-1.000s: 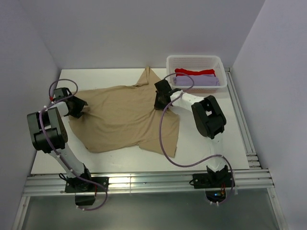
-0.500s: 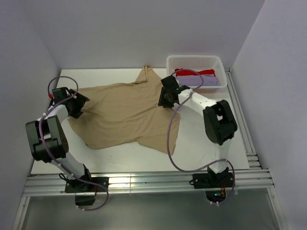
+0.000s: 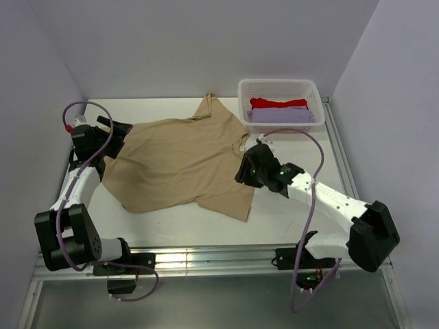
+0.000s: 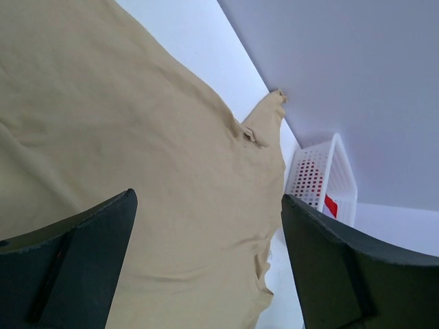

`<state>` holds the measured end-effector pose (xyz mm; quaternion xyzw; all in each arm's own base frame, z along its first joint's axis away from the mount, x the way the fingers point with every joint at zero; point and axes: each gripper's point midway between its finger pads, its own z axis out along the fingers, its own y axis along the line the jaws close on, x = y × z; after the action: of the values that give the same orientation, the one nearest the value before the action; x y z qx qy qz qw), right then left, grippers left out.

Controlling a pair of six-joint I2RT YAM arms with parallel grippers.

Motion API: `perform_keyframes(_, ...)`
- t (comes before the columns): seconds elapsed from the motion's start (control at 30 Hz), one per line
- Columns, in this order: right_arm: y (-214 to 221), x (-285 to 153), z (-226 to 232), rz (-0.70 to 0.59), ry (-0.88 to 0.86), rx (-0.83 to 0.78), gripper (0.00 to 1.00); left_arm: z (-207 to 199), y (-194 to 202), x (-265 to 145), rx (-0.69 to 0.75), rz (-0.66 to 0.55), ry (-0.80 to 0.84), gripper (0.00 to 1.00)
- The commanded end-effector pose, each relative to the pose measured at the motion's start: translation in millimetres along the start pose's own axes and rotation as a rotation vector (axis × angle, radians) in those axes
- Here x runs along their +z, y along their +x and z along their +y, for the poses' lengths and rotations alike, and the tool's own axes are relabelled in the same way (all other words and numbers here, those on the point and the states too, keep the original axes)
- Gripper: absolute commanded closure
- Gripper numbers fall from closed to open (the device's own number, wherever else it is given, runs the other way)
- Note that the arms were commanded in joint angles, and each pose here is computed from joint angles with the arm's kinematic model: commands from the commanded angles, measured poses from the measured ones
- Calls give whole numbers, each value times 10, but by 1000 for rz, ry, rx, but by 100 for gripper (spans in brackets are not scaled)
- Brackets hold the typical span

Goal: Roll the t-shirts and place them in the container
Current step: Flatten the tshirt

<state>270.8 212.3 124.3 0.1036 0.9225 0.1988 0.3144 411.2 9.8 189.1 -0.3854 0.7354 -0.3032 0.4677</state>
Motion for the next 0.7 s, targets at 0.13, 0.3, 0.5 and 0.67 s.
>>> perform_keyframes(0.13,538,-244,-149,51,-4,0,47,-265,14,-32,22,2,73,9)
perform_keyframes(0.3,799,-337,-294,78,21,-36,27,-268,100,-161,26,6,23,8)
perform_keyframes(0.5,830,-491,-443,37,4,-11,26,-279,176,-494,57,-25,-26,6)
perform_keyframes(0.67,790,-592,-549,-25,-28,3,11,-64,358,-748,27,1,-88,2)
